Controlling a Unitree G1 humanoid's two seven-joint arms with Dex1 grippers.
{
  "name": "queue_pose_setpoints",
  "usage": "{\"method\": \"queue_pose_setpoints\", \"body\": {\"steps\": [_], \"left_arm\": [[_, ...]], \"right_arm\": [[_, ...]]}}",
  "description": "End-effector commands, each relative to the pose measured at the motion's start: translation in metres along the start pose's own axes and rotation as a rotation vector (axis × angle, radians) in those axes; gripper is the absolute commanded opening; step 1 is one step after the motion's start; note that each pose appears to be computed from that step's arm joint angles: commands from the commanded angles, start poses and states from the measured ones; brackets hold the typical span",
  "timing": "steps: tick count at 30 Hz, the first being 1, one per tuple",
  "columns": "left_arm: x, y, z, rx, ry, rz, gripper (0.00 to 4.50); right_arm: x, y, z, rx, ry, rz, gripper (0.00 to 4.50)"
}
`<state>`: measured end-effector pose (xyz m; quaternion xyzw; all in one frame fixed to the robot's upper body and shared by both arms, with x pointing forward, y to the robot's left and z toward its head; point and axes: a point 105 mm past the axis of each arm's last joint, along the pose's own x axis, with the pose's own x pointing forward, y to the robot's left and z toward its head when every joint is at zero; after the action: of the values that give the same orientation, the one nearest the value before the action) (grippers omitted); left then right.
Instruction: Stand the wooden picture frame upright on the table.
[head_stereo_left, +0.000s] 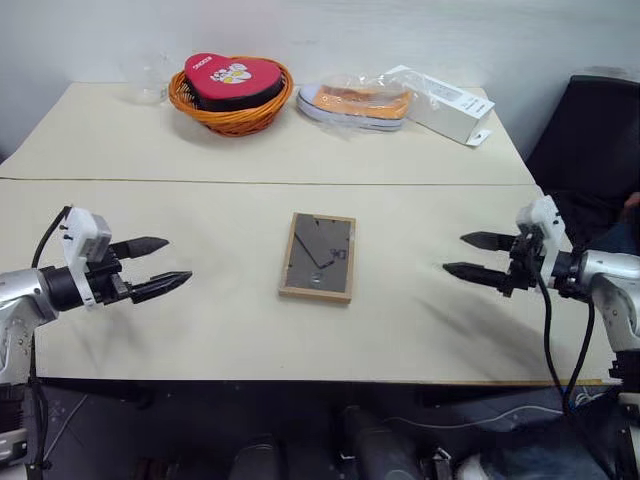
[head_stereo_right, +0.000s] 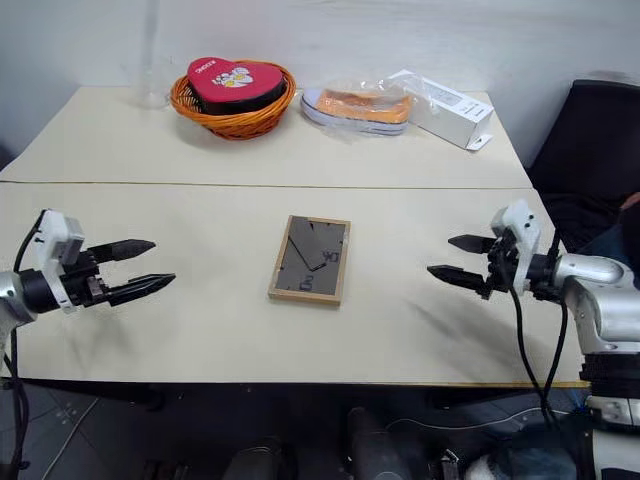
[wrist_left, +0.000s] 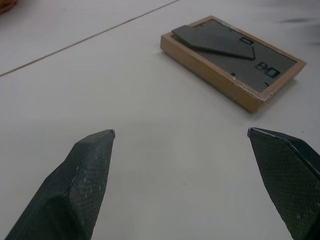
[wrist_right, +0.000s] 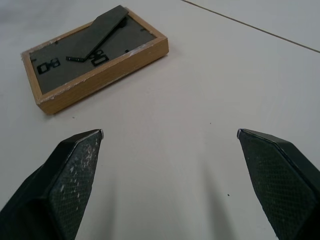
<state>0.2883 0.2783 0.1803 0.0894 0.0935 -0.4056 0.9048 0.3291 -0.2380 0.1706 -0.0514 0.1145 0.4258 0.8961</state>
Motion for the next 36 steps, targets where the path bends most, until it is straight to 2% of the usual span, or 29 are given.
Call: {"method": "queue_pose_setpoints", "body": {"steps": [1,9,13,14,16,18,22,25,29,31,33,36], "left_arm": [[-0.001,-0.003,0.006,0.064,0.006,-0.021,4.50],[0.009,-0.002,0.003,0.064,0.031,-0.012,4.50],[0.019,0.000,0.003,0.078,0.044,-0.032,4.50],[0.024,-0.001,0.002,0.086,0.055,-0.048,4.30],[0.037,-0.008,-0.003,0.127,0.096,-0.116,3.88],[0.050,-0.014,-0.008,0.168,0.139,-0.175,3.26],[0.090,-0.012,-0.013,0.247,0.203,-0.220,2.08],[0.109,-0.010,-0.015,0.271,0.211,-0.240,1.31],[0.133,-0.017,-0.013,0.272,0.181,-0.289,0.04],[0.136,-0.018,-0.014,0.272,0.180,-0.299,0.01],[0.148,-0.030,-0.018,0.272,0.189,-0.353,0.01],[0.160,-0.051,-0.016,0.216,0.170,-0.435,0.01]], "right_arm": [[0.000,0.000,0.010,-0.018,-0.048,-0.014,4.44],[0.005,0.007,0.002,-0.067,-0.010,-0.032,4.44],[0.010,0.017,0.004,-0.117,0.016,0.011,4.44],[0.013,0.020,0.006,-0.130,0.020,0.030,4.48],[0.023,0.025,0.008,-0.165,0.043,0.059,4.08],[0.034,0.027,0.009,-0.206,0.066,0.073,3.55],[0.074,0.026,0.014,-0.257,0.076,0.095,2.28],[0.101,0.031,0.010,-0.318,0.110,0.133,1.42],[0.129,0.031,0.007,-0.379,0.137,0.133,0.05],[0.131,0.029,0.008,-0.386,0.136,0.129,0.02],[0.144,0.024,0.009,-0.410,0.156,0.087,0.02],[0.155,0.031,0.016,-0.390,0.131,0.118,0.02]]}}
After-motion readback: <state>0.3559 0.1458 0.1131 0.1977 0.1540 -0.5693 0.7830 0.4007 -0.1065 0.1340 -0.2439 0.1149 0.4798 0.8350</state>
